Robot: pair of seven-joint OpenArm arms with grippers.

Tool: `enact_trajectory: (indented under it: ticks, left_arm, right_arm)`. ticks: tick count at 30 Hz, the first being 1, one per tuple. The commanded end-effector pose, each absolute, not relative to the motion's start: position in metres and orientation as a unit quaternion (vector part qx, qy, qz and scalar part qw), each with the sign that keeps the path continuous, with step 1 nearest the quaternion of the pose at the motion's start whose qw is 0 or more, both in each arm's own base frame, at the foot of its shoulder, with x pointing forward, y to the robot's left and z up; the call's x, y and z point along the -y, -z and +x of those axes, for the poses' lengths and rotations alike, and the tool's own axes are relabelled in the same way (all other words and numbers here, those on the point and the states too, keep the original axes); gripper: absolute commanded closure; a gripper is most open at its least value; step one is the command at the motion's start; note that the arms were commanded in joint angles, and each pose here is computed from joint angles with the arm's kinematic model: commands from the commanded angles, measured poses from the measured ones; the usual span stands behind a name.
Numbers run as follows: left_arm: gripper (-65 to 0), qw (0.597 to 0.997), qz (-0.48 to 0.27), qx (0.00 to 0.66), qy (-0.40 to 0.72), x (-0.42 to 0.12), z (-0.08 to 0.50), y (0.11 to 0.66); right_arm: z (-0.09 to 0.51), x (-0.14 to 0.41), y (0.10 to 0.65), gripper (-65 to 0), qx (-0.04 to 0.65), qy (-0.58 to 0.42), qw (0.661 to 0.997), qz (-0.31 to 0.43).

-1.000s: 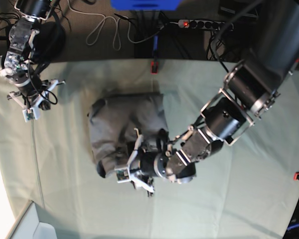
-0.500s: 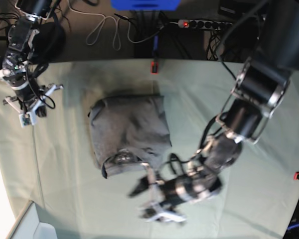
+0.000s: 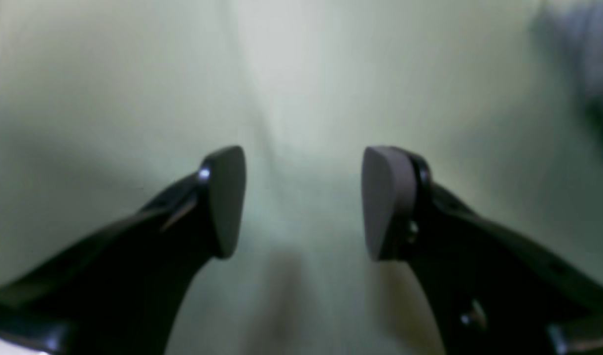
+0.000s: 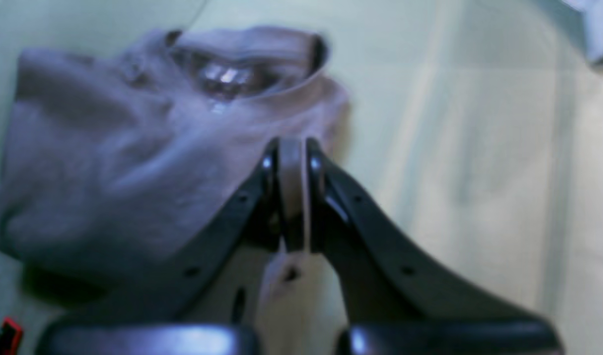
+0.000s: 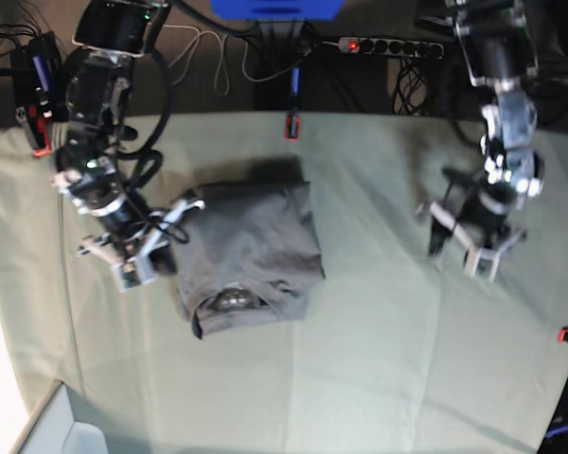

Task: Layout the t-shirt on the table in an organized manner, then fold the t-shirt properly
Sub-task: 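Press the folded shirt's edge with the left gripper and withdraw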

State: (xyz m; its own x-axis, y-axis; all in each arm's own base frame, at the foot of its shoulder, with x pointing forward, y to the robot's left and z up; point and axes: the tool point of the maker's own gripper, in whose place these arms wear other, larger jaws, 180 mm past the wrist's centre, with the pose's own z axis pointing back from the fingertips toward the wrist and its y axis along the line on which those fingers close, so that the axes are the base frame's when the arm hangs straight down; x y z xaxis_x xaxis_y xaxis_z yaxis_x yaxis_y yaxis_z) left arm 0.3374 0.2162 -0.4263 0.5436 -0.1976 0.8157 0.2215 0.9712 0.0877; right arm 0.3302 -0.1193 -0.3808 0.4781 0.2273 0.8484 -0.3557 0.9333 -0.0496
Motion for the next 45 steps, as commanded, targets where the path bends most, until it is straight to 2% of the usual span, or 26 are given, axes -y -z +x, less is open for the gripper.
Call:
enact_trajectory:
  ticks: [1, 6, 11, 16, 21, 24, 26, 29, 31, 32, 35, 39, 45]
  left_arm:
    - [-36.2, 0.864, -0.014, 0.491, 0.115, -0.217, 0.344, 0.411]
    - [-36.2, 0.879, -0.020, 0.470, 0.077, -0.220, 0.313, 0.433]
    - [-36.2, 0.877, -0.029, 0.478, 0.040, -0.214, 0.312, 0.433]
    - [-36.2, 0.845, -0.041, 0.532, 0.034, -0.185, 0.331, 0.392]
    - [-36.2, 0.814, -0.055, 0.577, 0.022, -0.154, 0.348, 0.331]
    - [-35.8, 0.809, -0.102, 0.577, 0.039, -0.123, 0.350, 0.305]
    - [-31.5, 0.810, -0.149, 0.565, 0.051, -0.095, 0.341, 0.298]
    - [-15.9, 0.808, -0.225, 0.541, 0.067, -0.051, 0.325, 0.298]
    - [-2.7, 0.817, -0.254, 0.515, 0.053, -0.028, 0.312, 0.308]
    - [0.0, 0.825, -0.257, 0.501, 0.042, -0.023, 0.309, 0.316]
    - [-1.4, 0.863, -0.252, 0.438, -0.019, -0.017, 0.299, 0.360]
    - [0.0, 0.891, -0.259, 0.372, -0.035, -0.005, 0.286, 0.410]
    - [0.0, 0.899, -0.244, 0.360, -0.057, -0.010, 0.293, 0.458]
  right_arm:
    - [0.336, 0.119, 0.377, 0.0, 0.492, -0.170, 0.851, 0.074]
    - [0.311, 0.128, 0.421, 0.0, 0.437, -0.165, 0.880, 0.086]
    - [0.275, 0.139, 0.439, 0.0, 0.448, -0.143, 0.877, 0.097]
    - [0.259, 0.161, 0.458, 0.0, 0.458, -0.087, 0.879, 0.101]
    - [0.259, 0.192, 0.445, 0.0, 0.475, -0.063, 0.875, 0.066]
    - [0.261, 0.200, 0.437, 0.0, 0.484, -0.060, 0.871, 0.055]
    - [0.260, 0.203, 0.435, 0.0, 0.486, -0.059, 0.871, 0.050]
    - [0.258, 0.215, 0.434, 0.0, 0.486, -0.046, 0.872, 0.039]
    - [0.257, 0.221, 0.433, 0.0, 0.487, -0.041, 0.872, 0.033]
    - [0.257, 0.224, 0.433, 0.0, 0.488, -0.038, 0.872, 0.030]
    - [0.256, 0.227, 0.432, 0.0, 0.489, -0.034, 0.871, 0.027]
    - [0.256, 0.227, 0.432, 0.0, 0.488, -0.035, 0.872, 0.027]
    - [0.254, 0.227, 0.433, 0.0, 0.486, -0.035, 0.873, 0.027]
